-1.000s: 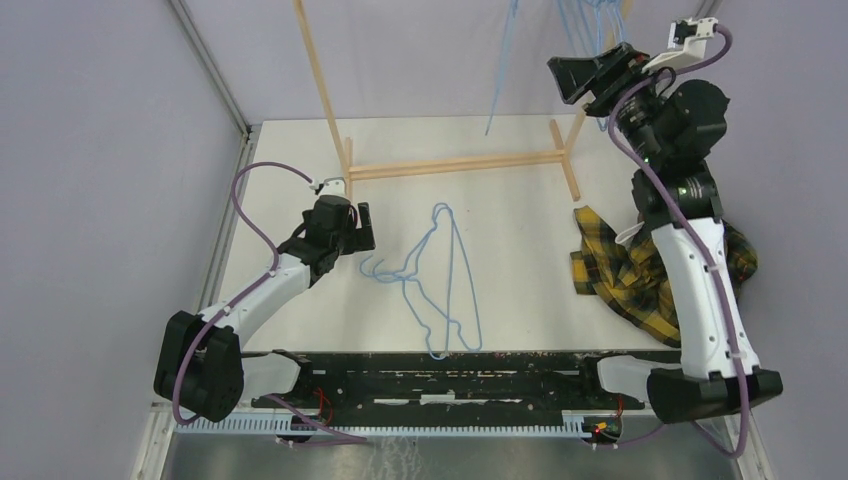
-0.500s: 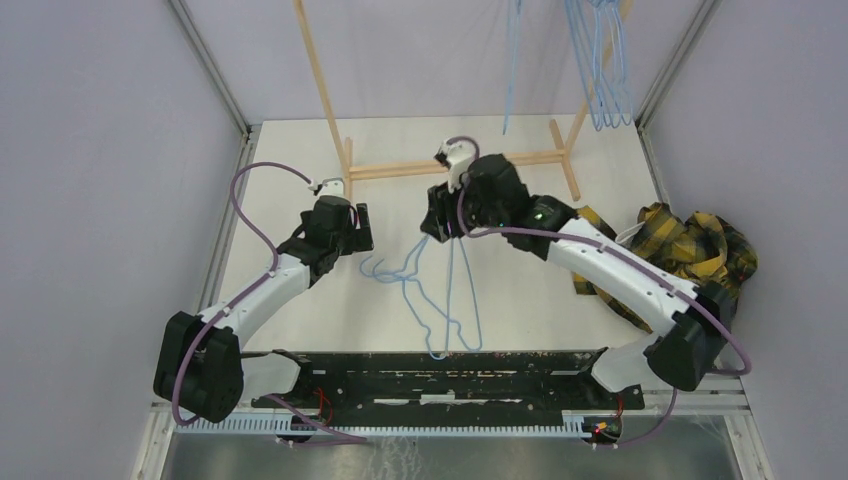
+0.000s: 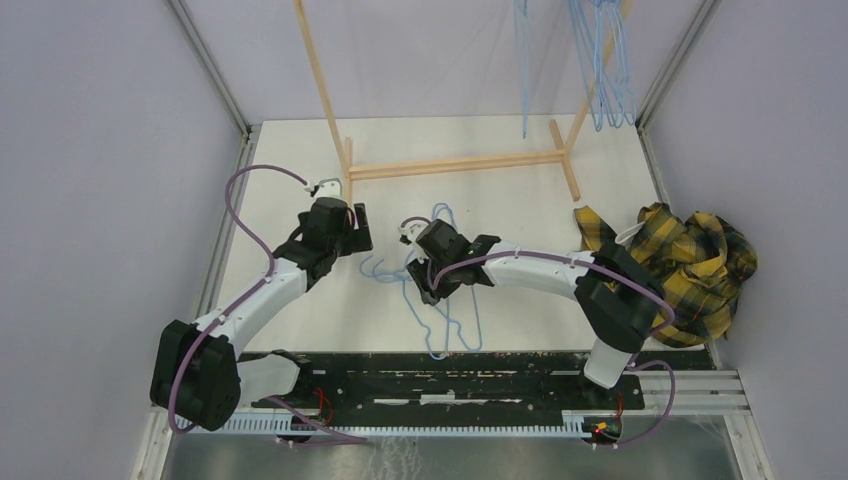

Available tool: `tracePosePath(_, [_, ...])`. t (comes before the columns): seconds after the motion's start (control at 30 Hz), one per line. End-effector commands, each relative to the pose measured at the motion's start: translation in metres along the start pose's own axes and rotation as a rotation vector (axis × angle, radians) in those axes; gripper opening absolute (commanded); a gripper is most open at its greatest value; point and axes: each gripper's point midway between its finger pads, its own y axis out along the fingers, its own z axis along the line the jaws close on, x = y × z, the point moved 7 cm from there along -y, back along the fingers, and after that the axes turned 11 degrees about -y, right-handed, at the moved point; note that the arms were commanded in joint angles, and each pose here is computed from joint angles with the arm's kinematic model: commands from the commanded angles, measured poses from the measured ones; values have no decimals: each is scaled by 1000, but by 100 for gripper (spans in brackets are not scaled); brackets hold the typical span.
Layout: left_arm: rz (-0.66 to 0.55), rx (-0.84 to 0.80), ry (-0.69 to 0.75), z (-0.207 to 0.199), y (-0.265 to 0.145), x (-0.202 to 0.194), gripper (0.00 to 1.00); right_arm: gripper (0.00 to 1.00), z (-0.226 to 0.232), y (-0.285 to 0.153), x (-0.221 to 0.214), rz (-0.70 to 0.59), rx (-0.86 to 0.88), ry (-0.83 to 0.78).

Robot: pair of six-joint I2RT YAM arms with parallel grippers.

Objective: Organize the hangers

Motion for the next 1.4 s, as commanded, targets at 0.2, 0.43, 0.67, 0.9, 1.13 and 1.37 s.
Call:
tracePosePath(0.2, [-97, -45, -97, -2, -18, 13, 100, 50, 2, 41, 6, -13, -61, -13])
tracePosePath(0.43, [-87, -55, -97, -2, -19, 9, 100, 42, 2, 59, -3, 22, -69, -3])
tracePosePath(0.67, [-93, -57, -104, -1, -20, 9, 100, 36, -10, 61, -21, 94, -232, -61])
tracePosePath(0.9, [-115, -58, -117, 2, -23, 9, 100, 17, -19, 64, -34, 186, -323, -79])
tracePosePath(1.13, [-137, -56, -124, 2, -29, 14, 100, 1, -20, 42, -18, 104, -320, -23])
tracePosePath(1.37, [-168, -61, -138, 5, -38, 19, 100, 1, -46, -33, 32, -156, -189, 161])
